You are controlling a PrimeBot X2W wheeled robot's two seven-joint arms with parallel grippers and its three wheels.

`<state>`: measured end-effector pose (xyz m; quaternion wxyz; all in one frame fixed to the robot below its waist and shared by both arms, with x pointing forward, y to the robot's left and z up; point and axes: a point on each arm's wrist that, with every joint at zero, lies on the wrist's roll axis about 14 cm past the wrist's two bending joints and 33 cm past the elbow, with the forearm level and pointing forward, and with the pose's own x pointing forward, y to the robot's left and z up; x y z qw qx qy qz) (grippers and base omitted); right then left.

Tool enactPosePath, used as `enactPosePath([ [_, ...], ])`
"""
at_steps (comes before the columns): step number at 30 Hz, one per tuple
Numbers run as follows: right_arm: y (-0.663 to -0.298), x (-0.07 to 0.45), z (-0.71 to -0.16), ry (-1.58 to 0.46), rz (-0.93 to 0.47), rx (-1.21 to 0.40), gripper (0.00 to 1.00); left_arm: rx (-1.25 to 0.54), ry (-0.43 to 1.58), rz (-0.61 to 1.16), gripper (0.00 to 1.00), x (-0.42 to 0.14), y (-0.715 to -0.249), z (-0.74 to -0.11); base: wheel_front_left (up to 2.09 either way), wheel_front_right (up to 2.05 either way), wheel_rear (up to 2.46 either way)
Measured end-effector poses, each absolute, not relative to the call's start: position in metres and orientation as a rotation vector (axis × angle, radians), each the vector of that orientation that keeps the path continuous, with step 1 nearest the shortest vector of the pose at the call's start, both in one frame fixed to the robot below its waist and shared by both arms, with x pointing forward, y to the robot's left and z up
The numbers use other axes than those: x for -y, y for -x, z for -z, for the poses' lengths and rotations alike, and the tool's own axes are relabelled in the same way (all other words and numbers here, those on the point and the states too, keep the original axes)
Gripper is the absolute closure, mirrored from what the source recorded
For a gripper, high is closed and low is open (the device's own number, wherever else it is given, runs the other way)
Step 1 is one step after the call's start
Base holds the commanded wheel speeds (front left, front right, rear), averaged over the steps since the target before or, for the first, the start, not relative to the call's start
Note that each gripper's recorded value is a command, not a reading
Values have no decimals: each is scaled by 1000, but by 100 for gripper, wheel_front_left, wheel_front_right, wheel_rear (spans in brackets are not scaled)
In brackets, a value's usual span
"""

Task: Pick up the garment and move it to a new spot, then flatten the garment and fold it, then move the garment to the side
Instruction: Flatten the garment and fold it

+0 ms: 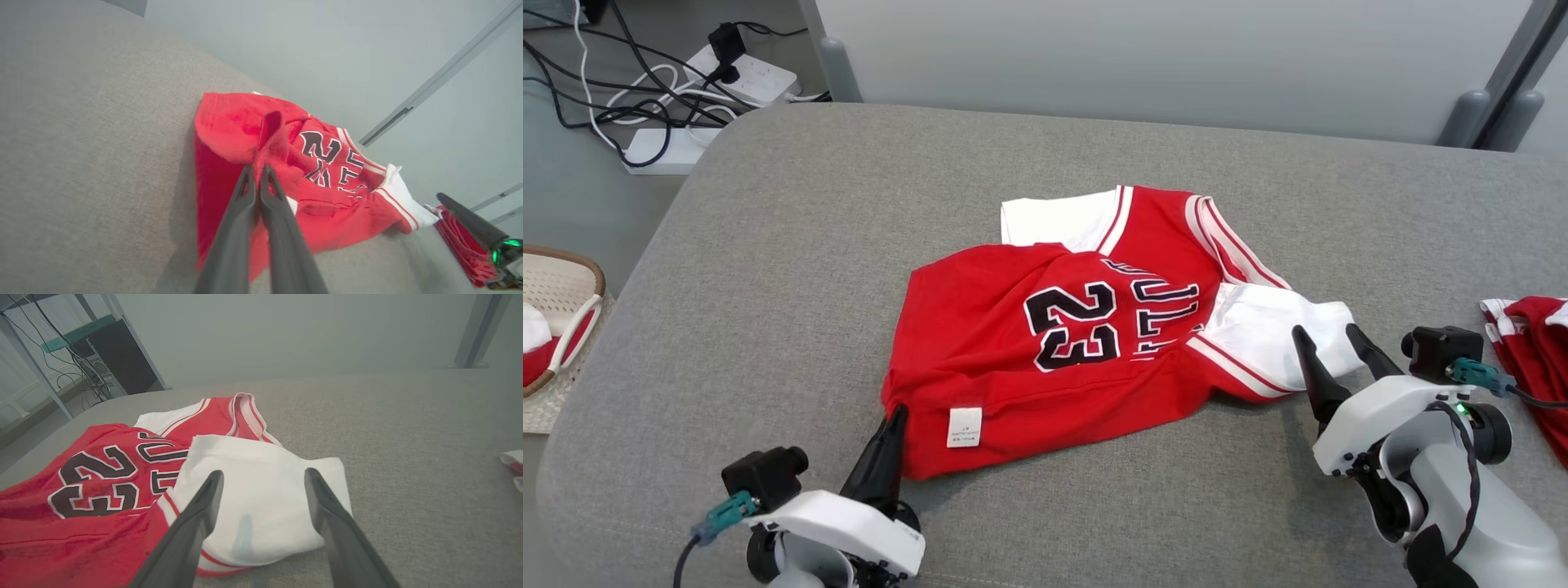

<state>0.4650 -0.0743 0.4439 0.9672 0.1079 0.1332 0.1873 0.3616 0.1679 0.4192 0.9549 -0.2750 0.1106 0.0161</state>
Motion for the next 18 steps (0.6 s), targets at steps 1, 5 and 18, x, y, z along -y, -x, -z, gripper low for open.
enactPosePath([
  [1, -465, 75, -443, -219, -376, -273, 0, -210, 605, -14, 100, -163, -364, -428, 0, 0, 0],
  [5, -466, 76, -440, -218, -370, -280, 0, -208, 772, 85, 100, -153, -367, -459, 0, 0, 0],
  [18, -468, 80, -428, -236, -349, -309, 0, -521, 701, 191, 20, -166, -331, -423, 0, 0, 0],
])
